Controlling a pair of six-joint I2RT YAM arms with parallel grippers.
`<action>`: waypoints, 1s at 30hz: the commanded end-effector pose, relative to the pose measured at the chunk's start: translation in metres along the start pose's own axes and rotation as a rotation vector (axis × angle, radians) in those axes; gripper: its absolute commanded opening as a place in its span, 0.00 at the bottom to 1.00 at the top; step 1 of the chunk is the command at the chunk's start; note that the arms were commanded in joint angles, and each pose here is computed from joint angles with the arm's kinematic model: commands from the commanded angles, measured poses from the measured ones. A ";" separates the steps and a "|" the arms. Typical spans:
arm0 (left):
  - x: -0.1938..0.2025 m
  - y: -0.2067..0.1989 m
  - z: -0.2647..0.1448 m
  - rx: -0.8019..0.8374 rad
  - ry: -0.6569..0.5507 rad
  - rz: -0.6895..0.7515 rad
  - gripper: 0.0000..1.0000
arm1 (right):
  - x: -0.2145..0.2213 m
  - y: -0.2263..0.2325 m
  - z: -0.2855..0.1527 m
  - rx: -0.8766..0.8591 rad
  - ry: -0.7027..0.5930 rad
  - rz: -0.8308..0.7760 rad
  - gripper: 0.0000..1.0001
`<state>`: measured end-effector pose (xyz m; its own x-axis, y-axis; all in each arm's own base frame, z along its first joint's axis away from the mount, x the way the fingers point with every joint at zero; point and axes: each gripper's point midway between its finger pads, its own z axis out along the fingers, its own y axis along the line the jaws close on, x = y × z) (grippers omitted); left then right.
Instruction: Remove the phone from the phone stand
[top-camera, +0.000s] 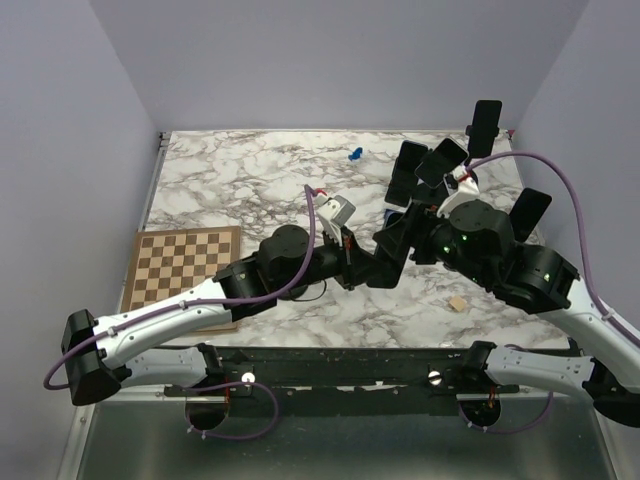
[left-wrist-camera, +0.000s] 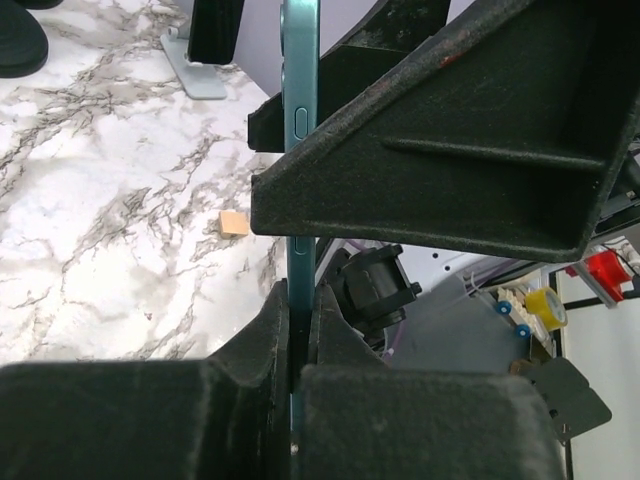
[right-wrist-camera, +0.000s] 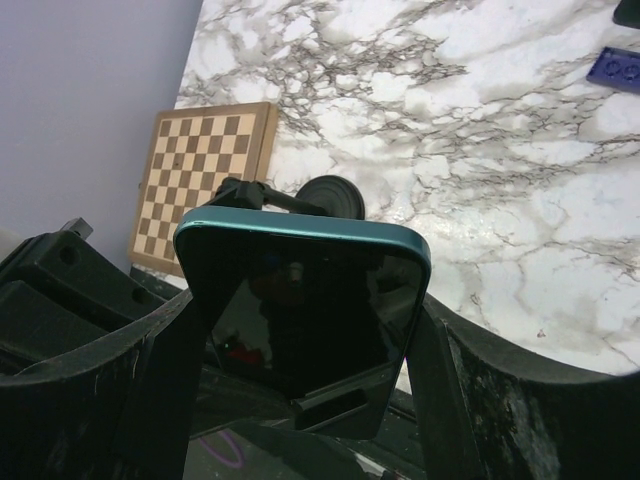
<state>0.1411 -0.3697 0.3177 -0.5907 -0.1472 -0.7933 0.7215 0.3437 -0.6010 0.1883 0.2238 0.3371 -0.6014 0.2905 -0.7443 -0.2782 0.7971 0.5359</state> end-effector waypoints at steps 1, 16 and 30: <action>-0.005 -0.011 0.007 0.042 -0.004 -0.006 0.00 | -0.004 0.020 -0.014 -0.104 -0.002 0.030 0.16; -0.021 0.039 -0.024 -0.116 0.026 -0.022 0.00 | -0.034 -0.002 -0.038 -0.020 -0.123 -0.004 1.00; -0.128 0.147 -0.098 -0.331 -0.029 0.047 0.00 | -0.056 -0.035 -0.043 0.137 -0.255 -0.041 1.00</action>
<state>0.2655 -0.2333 0.3251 -0.5622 -0.2008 -0.8023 0.5639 0.6165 -0.5494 0.1940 0.1667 0.3832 -0.4074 0.3914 -0.8252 -0.2220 0.8340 0.5052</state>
